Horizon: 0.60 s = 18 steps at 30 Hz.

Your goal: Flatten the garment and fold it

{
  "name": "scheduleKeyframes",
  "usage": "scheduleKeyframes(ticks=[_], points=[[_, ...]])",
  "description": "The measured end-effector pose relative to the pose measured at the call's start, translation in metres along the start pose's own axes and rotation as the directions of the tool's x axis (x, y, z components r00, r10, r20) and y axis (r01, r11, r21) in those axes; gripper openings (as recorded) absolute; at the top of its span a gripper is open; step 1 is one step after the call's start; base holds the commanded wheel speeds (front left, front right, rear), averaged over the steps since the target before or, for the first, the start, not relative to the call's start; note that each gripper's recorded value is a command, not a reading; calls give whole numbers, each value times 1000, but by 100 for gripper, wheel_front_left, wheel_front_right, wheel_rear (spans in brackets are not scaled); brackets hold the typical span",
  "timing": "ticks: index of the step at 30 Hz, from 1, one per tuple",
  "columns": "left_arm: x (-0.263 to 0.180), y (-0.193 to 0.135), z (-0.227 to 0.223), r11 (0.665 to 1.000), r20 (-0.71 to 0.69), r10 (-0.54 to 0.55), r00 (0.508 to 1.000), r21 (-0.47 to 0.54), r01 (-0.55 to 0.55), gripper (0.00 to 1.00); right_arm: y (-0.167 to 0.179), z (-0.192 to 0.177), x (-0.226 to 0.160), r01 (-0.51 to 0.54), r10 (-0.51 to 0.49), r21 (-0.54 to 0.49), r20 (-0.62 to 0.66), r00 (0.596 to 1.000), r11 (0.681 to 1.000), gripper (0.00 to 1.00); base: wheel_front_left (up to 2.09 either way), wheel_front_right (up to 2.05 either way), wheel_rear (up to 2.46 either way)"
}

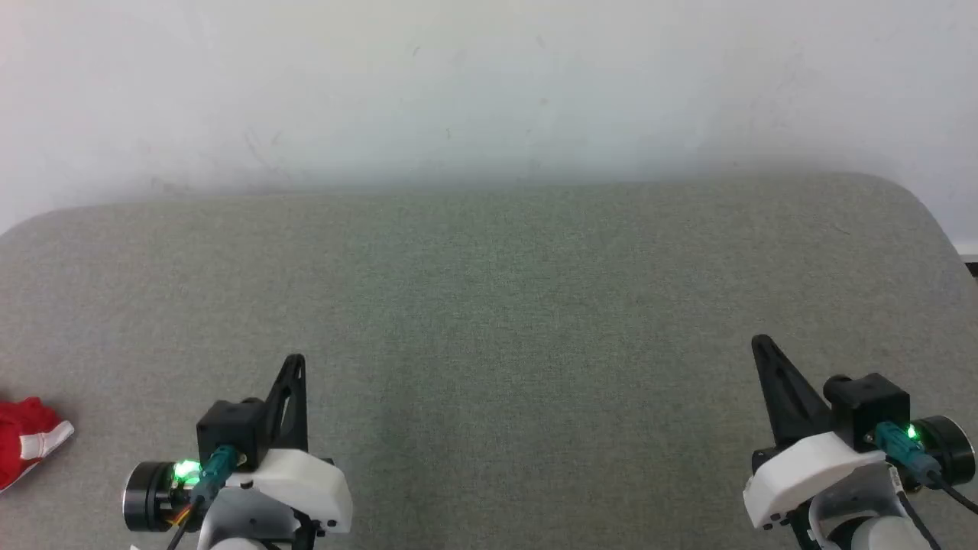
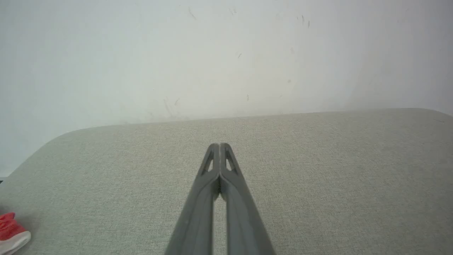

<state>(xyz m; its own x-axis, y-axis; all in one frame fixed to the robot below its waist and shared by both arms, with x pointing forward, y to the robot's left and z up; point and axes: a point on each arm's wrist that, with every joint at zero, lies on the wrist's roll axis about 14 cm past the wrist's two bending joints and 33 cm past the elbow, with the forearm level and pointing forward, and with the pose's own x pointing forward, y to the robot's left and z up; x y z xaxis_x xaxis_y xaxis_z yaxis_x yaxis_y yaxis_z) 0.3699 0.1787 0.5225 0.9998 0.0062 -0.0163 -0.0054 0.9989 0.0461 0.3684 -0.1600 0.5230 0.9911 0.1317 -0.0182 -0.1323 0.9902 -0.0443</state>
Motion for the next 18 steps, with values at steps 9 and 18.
scheduleKeyframes(ticks=[9, 18], points=[[0, 0, 0, 1000, 0, 0, 1000, 0, 0, 0, 0, 0, 0, 0, 0, 0, 0, 1000, 1000, 0, 0, 0, 0], [0, 0, 0, 1000, 0, 0, 1000, 0, 0, 0, 0, 0, 0, 0, 0, 0, 0, 1000, 1000, 0, 0, 0, 0]])
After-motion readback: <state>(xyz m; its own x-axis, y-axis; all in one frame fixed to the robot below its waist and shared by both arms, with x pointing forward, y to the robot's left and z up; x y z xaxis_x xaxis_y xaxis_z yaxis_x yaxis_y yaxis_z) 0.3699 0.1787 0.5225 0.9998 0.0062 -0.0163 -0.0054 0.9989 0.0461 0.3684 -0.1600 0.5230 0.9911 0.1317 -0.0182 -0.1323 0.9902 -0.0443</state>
